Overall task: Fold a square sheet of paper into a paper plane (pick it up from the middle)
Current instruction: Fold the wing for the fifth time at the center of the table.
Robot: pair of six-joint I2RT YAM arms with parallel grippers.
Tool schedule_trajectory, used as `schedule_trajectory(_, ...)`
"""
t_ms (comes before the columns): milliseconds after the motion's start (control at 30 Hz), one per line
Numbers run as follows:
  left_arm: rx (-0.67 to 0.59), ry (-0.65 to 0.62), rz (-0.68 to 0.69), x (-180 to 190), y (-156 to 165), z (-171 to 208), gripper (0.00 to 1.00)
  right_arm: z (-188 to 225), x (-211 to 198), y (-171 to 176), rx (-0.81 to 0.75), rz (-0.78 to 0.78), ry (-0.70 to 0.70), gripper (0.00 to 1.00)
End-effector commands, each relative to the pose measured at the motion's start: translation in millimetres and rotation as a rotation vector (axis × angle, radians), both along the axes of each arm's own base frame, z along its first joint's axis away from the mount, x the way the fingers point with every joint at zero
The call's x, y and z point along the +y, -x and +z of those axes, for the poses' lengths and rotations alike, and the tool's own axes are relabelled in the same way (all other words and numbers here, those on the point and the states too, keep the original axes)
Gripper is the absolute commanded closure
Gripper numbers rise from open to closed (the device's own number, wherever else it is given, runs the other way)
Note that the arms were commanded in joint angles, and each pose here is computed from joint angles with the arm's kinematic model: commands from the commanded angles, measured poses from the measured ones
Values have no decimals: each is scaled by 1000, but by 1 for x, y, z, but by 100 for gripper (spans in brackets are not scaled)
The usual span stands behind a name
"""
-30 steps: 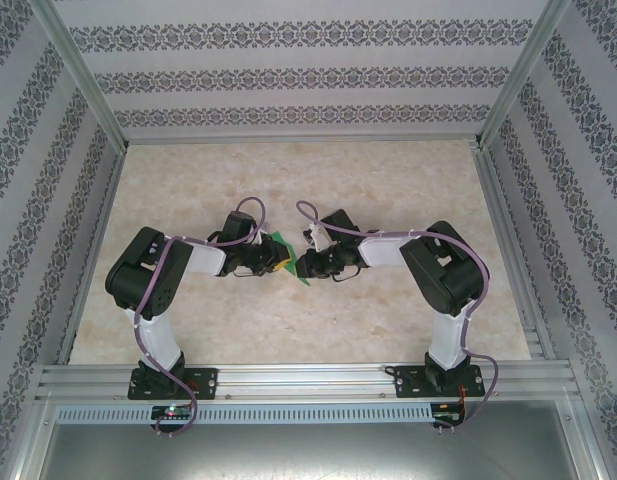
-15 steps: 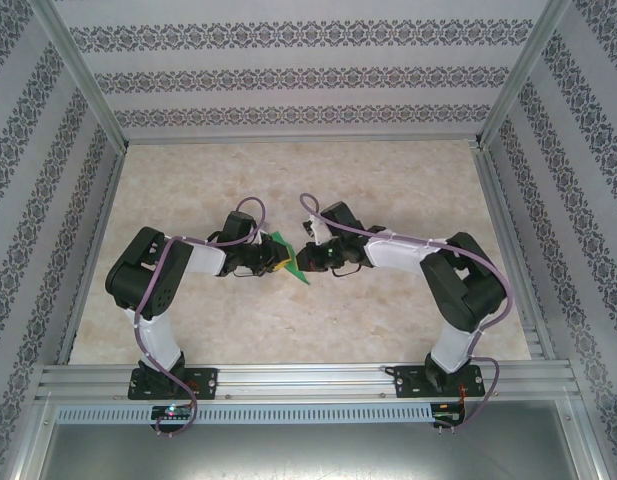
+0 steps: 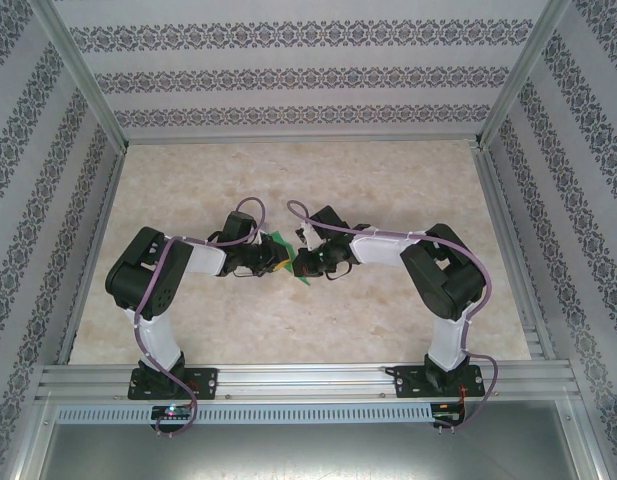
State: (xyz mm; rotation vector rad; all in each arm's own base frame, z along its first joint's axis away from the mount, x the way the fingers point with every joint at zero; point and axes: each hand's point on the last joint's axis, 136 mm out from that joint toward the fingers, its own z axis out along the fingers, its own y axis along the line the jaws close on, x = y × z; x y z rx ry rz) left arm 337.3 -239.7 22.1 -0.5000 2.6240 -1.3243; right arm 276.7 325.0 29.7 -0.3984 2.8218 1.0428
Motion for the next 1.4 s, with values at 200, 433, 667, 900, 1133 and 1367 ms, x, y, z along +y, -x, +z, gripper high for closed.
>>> schedule_trajectory(200, 159, -169, 48, 25, 25, -47, 85, -23, -16, 6, 36, 10, 108, 99)
schedule_trajectory(433, 196, -221, 66, 34, 30, -54, 87, -32, -28, 12, 50, 14, 157, 100)
schedule_trajectory(667, 240, -290, 77, 45, 38, -64, 88, -36, -41, 31, 100, 43, 149, 100)
schedule_trajectory(900, 256, -327, 81, 52, 41, -67, 90, -39, -62, 52, 151, 42, 160, 100)
schedule_trajectory(1133, 234, -301, 72, 47, 37, -62, 90, -24, -66, 57, 132, 48, 138, 100)
schedule_trajectory(1367, 216, -275, 63, 42, 33, -57, 89, 29, -25, 21, -24, 32, -34, 100)
